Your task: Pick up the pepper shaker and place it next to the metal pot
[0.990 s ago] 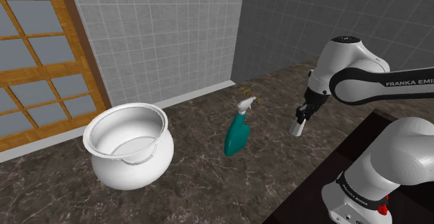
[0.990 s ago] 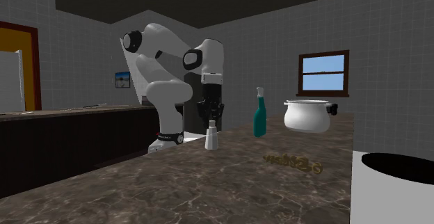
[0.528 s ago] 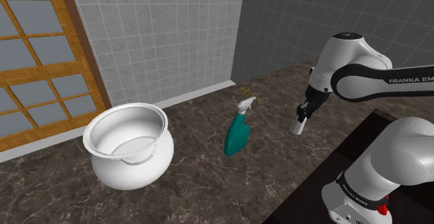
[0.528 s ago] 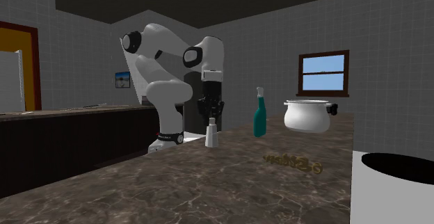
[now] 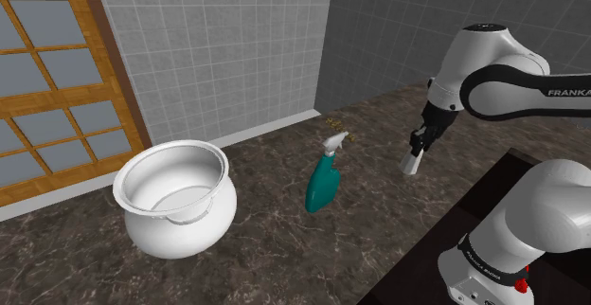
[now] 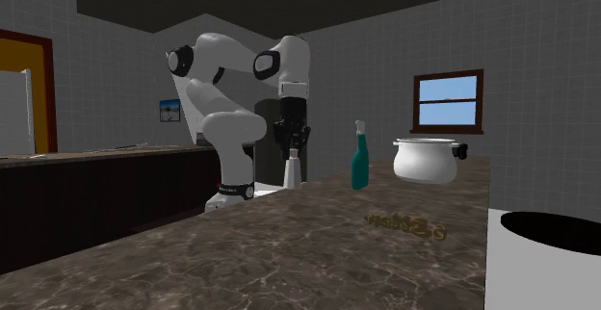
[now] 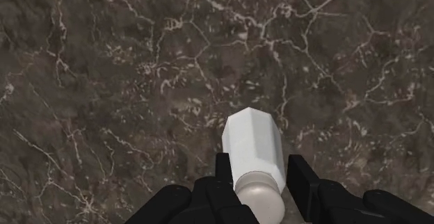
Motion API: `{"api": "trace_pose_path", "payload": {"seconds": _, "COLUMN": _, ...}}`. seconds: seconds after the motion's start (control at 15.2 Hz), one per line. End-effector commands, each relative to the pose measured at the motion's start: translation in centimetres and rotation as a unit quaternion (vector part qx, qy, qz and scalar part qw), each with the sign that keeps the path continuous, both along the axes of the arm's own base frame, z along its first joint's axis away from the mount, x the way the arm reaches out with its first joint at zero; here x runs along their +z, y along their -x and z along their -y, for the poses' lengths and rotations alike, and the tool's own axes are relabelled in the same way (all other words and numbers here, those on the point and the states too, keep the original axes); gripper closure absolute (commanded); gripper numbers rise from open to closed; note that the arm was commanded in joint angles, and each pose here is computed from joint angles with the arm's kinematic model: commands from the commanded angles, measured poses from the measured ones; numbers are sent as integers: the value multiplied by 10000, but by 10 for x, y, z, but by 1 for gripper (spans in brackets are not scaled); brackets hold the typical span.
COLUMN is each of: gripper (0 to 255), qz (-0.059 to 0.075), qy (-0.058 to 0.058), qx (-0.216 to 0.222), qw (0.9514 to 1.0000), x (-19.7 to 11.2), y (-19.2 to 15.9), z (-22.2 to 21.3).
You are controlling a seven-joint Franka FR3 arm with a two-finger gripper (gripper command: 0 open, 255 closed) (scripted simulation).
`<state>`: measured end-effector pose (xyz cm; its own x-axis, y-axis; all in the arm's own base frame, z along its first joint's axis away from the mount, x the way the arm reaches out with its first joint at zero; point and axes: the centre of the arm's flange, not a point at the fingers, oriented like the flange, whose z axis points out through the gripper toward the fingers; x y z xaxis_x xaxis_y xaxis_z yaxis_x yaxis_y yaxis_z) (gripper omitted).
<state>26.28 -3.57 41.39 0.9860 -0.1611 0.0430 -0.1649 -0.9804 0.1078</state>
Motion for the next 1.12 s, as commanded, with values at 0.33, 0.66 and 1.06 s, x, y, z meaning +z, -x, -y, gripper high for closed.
{"api": "trace_pose_path", "payload": {"seconds": 0.33, "gripper": 255, "qz": -2, "qy": 0, "qx": 0, "qw": 10000, "x": 37, "y": 0, "z": 0}}
{"api": "trace_pose_path", "payload": {"seconds": 0.66, "gripper": 255, "qz": -2, "qy": 0, "qx": 0, "qw": 10000, "x": 64, "y": 0, "z": 0}}
{"api": "trace_pose_path", "payload": {"seconds": 1.06, "gripper": 255, "qz": -2, "qy": 0, "qx": 0, "qw": 10000, "x": 96, "y": 0, "z": 0}}
